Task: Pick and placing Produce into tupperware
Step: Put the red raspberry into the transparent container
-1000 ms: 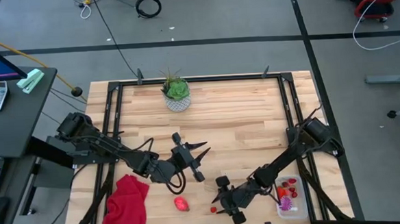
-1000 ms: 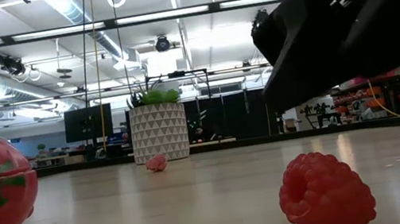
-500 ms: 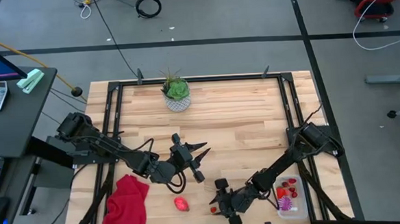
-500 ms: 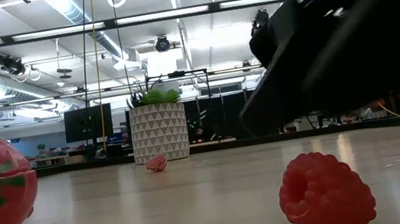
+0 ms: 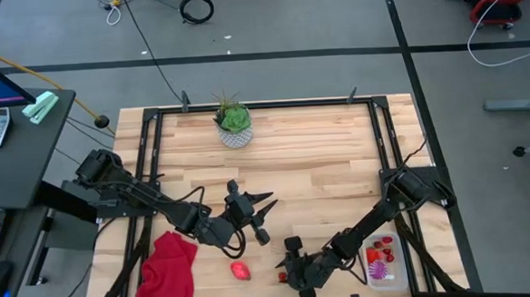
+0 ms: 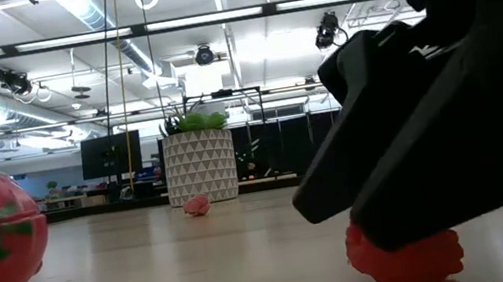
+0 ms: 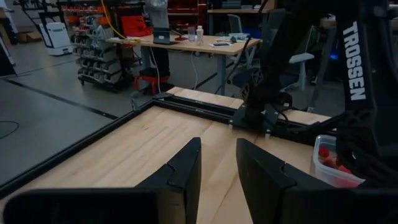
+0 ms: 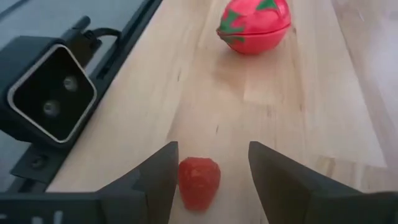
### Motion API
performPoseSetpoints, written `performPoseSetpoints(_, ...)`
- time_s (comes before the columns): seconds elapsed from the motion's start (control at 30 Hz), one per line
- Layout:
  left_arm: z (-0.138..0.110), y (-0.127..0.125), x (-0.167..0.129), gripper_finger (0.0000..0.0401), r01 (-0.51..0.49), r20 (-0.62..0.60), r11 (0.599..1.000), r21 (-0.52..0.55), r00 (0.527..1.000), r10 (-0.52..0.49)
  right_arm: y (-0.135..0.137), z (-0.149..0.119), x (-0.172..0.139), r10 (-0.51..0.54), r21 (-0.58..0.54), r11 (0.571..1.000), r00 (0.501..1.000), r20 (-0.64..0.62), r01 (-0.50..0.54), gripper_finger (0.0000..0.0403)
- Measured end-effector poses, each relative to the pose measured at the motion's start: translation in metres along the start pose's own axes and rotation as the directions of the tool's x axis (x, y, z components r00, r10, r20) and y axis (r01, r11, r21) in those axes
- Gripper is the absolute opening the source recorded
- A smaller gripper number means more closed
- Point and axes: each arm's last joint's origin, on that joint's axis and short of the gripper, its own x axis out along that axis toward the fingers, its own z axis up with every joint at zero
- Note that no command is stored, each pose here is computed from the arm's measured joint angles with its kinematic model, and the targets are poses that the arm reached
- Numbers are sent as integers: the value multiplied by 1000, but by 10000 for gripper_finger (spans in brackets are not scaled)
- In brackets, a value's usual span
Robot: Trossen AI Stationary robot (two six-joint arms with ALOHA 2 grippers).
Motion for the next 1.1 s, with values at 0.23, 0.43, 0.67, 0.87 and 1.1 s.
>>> performPoseSetpoints(0.23, 0, 0, 0, 107, 0, 2, 1000, -2, 1000, 0, 2, -5, -1, -4, 58, 998, 999, -39, 6, 204)
performPoseSetpoints(0.43, 0, 0, 0, 107, 0, 1, 1000, -1, 1000, 0, 3, -10, -3, -18, 70, 997, 997, -81, 23, 197)
performPoseSetpoints(0.67, 0, 0, 0, 107, 0, 1, 1000, 0, 1000, 0, -2, -9, -1, -37, 94, 995, 996, -82, 44, 164)
performPoseSetpoints(0.87, 0, 0, 0, 107, 0, 1, 1000, 0, 1000, 0, -3, -8, -1, -39, 98, 994, 996, -78, 46, 136)
performPoseSetpoints(1.1, 0, 0, 0, 107, -1, -2, 1000, 5, 1000, 1, -4, -4, -6, -43, 94, 994, 995, -93, 52, 110)
